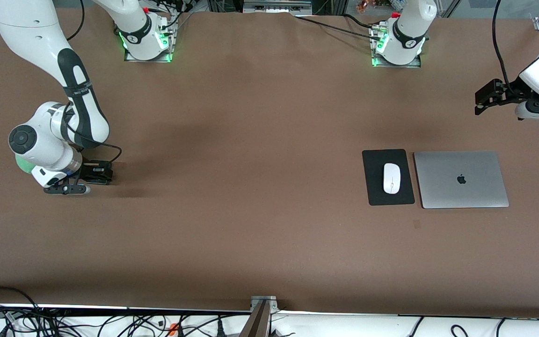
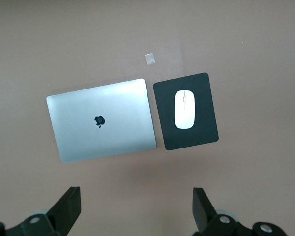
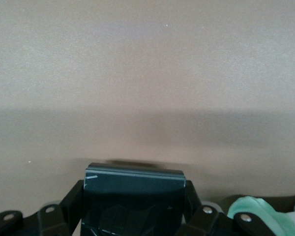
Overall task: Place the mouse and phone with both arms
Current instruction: 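Lower the phone beside the plush toy with the right gripper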
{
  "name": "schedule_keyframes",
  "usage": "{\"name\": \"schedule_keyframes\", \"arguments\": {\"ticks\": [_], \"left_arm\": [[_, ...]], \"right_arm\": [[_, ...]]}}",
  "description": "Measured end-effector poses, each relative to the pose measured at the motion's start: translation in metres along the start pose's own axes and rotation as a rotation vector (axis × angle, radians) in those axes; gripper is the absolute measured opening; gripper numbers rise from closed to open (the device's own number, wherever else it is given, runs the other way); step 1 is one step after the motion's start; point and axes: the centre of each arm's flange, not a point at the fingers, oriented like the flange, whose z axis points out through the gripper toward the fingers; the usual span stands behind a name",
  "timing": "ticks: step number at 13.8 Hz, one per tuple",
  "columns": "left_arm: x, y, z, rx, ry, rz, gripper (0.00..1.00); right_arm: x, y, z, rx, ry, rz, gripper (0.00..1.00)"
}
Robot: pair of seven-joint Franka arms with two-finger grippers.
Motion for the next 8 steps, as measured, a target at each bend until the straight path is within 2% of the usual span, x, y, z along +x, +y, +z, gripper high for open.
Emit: {"name": "schedule_keyframes", "arguments": {"ticks": [8], "left_arm": [[0.0000,0.0000,0.0000,0.000,0.000,0.000,1.00]], "right_arm": [[-0.0023,-0.0074,0.0026,0.030,0.018,0.047,0.81]]}}
